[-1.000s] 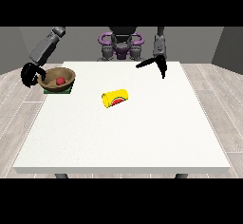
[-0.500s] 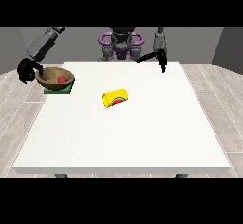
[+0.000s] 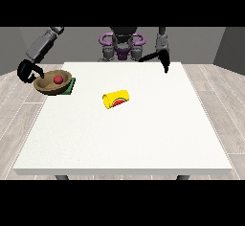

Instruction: Pick the cup and pour the ball into the bowl, then pick the bowl and place it on the pad

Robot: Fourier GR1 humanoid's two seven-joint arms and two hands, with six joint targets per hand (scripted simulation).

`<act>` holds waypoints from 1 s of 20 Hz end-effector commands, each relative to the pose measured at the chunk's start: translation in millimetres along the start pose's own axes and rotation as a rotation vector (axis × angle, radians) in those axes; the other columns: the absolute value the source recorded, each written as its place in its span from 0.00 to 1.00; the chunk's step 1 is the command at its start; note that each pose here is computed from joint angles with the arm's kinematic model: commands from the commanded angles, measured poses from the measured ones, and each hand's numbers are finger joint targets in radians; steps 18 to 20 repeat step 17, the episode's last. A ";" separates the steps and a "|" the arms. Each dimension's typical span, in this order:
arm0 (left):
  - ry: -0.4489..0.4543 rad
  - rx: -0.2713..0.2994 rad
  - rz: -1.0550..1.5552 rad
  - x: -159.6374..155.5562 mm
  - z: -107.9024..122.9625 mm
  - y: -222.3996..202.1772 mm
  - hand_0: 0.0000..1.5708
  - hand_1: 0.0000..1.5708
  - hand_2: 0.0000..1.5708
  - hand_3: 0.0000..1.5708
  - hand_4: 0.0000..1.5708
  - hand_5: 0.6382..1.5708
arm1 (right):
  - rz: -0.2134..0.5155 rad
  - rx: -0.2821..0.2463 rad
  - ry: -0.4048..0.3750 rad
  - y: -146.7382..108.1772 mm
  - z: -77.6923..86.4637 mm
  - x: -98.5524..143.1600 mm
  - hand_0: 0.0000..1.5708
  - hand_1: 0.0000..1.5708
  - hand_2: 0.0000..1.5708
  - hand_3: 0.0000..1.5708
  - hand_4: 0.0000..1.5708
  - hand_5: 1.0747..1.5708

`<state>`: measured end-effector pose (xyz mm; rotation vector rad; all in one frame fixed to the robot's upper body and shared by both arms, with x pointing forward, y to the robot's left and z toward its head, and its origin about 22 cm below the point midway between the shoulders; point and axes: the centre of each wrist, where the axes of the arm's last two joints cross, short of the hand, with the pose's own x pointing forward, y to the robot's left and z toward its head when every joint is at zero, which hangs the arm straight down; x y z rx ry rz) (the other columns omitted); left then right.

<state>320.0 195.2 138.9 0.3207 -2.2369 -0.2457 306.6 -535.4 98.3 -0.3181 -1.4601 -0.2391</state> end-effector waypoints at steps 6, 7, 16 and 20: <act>-0.031 0.001 0.007 20.9 -1.6 10.1 0.00 0.00 0.00 0.00 0.00 0.99 | 0.090 -0.115 -0.041 -16.6 -2.2 42.1 0.00 0.00 0.26 0.15 0.00 0.83; 0.024 0.012 -0.002 -1.5 19.5 4.9 0.00 0.00 0.00 0.00 0.00 0.99 | 0.095 -0.107 -0.012 -24.6 3.7 34.9 0.00 0.00 0.24 0.14 0.00 0.81; 0.035 0.018 0.027 11.9 17.2 9.0 0.00 0.00 0.00 0.00 0.00 1.00 | 0.049 -0.039 -0.066 -52.4 10.8 95.2 0.00 0.00 0.17 0.16 0.00 0.86; 0.096 0.002 0.015 -4.8 21.3 4.9 0.00 0.00 0.00 0.00 0.00 1.00 | 0.035 0.003 -0.057 -49.3 8.6 105.7 0.00 0.00 0.12 0.18 0.00 0.86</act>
